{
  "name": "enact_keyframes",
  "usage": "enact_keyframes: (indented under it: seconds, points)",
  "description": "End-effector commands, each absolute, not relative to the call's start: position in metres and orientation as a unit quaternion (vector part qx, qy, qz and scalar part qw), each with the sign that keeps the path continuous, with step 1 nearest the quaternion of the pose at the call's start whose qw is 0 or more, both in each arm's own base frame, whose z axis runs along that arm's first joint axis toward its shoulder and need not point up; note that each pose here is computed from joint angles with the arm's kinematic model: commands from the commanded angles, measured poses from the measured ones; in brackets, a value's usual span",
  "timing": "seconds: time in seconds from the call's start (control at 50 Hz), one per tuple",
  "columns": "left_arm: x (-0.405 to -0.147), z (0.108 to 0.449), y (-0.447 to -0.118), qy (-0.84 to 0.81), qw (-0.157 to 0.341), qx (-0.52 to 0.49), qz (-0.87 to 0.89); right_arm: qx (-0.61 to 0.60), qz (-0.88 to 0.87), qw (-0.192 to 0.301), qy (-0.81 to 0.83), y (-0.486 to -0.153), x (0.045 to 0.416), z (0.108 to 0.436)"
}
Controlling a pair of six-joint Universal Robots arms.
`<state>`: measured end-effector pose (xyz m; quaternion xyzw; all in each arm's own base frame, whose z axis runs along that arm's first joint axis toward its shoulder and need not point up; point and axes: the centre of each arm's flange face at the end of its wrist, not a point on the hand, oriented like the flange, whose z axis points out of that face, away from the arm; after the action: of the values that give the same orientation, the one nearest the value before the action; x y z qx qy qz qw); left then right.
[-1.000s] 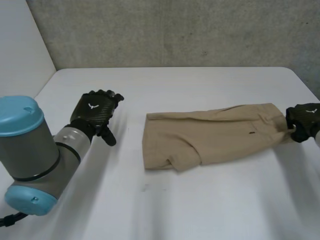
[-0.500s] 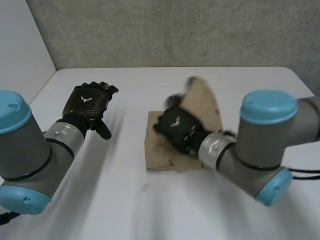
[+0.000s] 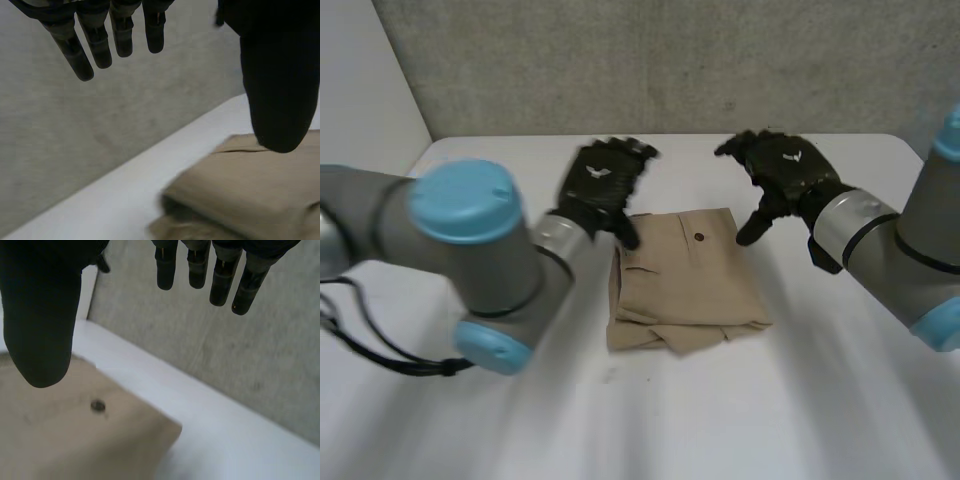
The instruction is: Fold the shorts.
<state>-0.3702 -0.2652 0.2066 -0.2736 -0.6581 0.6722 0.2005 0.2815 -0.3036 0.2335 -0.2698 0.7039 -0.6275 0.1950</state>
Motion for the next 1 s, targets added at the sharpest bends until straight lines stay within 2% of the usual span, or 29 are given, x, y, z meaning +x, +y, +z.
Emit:
enact_keyframes:
  seconds: [0.02,0.12,0.18,0.26,0.38,0.46,0.52,0.7,0.72,0.78,0.8,0.88,1.0]
  points:
    - [-0.396,0.167,-0.255,-0.694,0.212,-0.302,0.619,-0.281,-0.572,0.190,0.747,-0.312,0.287,0.193]
    - [-0.386,0.144,-0.257,-0.735,0.182,-0.304,0.578,-0.284,-0.547,0.191,0.764,-0.314,0.290,0.174]
    - [-0.365,0.129,-0.267,-0.772,0.129,-0.284,0.554,-0.288,-0.532,0.189,0.774,-0.318,0.293,0.158]
    - [-0.346,0.121,-0.273,-0.799,0.093,-0.271,0.528,-0.294,-0.500,0.181,0.794,-0.317,0.294,0.139]
    - [-0.347,0.122,-0.263,-0.805,0.093,-0.280,0.514,-0.335,-0.479,0.144,0.798,-0.316,0.295,0.132]
    - [-0.357,0.149,-0.251,-0.785,0.114,-0.286,0.537,-0.344,-0.501,0.131,0.783,-0.316,0.296,0.152]
    - [-0.361,0.181,-0.238,-0.762,0.132,-0.288,0.565,-0.337,-0.528,0.132,0.768,-0.314,0.295,0.178]
    - [-0.346,0.262,-0.224,-0.709,0.158,-0.260,0.636,-0.254,-0.641,0.141,0.710,-0.307,0.280,0.266]
    - [-0.340,0.277,-0.225,-0.701,0.159,-0.249,0.650,-0.235,-0.663,0.141,0.697,-0.303,0.276,0.282]
    - [-0.320,0.300,-0.235,-0.692,0.145,-0.218,0.673,-0.209,-0.689,0.136,0.681,-0.296,0.269,0.301]
    - [-0.303,0.315,-0.245,-0.688,0.132,-0.194,0.687,-0.194,-0.700,0.129,0.675,-0.293,0.263,0.308]
    - [-0.265,0.334,-0.252,-0.703,0.112,-0.145,0.687,-0.170,-0.718,0.104,0.667,-0.281,0.251,0.323]
    - [-0.241,0.346,-0.246,-0.718,0.118,-0.099,0.678,-0.156,-0.713,0.076,0.679,-0.274,0.236,0.332]
